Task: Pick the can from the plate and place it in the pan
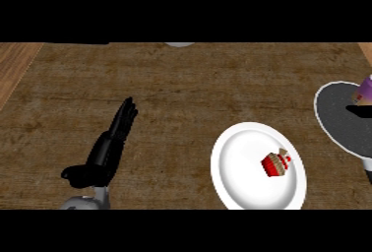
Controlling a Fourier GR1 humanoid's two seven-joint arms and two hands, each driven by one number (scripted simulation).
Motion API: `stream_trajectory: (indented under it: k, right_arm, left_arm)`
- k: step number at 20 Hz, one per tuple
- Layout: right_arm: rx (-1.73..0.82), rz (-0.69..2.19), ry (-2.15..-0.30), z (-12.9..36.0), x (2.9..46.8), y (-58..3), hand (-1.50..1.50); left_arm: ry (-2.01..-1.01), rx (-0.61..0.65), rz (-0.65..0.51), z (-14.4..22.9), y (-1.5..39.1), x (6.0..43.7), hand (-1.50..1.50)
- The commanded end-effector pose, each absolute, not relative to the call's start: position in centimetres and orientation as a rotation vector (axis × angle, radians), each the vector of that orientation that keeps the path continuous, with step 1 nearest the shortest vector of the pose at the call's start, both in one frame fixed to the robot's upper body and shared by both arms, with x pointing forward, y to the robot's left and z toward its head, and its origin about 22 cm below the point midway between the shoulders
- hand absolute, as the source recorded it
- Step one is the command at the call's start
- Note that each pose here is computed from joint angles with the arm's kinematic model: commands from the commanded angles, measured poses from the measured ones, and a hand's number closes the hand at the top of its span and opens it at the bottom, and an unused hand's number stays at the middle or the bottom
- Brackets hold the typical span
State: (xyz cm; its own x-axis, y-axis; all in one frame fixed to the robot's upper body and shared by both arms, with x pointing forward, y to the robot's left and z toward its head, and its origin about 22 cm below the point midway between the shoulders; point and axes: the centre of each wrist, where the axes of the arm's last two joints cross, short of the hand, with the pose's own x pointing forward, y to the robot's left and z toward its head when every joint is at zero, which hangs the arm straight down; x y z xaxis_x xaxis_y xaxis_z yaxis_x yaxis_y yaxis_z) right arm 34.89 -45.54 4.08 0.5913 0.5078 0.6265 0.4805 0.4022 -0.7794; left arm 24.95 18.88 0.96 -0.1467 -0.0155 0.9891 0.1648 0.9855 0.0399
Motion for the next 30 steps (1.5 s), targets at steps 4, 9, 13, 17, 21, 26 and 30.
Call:
stream_trajectory:
  k: [4, 9, 13, 17, 21, 26, 30]
  right_arm:
    - [-1.207, -0.152, -1.233, 3.4, 35.2, -44.8, -1.50]
    - [-1.159, -0.314, -1.375, 4.1, 33.3, -47.8, -1.50]
    - [-1.069, -0.416, -1.402, 3.9, 32.1, -49.1, -1.50]
    - [-0.904, -0.452, -1.486, 1.4, 29.0, -50.2, -1.50]
    - [-0.761, -0.399, -1.524, -0.2, 27.4, -50.1, -1.50]
    - [-0.729, -0.317, -1.589, -1.7, 23.2, -51.1, -1.50]
    - [-0.725, -0.253, -1.597, 0.2, 21.5, -51.6, -1.50]
  left_arm:
    - [-1.718, -0.104, -0.138, 0.4, 19.0, 25.6, 0.00]
    - [-1.701, -0.079, -0.150, 0.5, 19.9, 24.7, 0.00]
    - [-1.699, -0.082, -0.150, 0.1, 19.8, 22.6, 0.00]
    - [-1.693, -0.067, -0.128, 0.5, 20.4, 25.2, 0.00]
    - [-1.689, -0.048, -0.117, 1.0, 19.1, 24.4, 0.00]
    - [-1.685, -0.049, -0.111, 1.9, 21.5, 25.4, 0.00]
    - [-1.682, -0.054, -0.124, 0.0, 21.5, 24.7, 0.00]
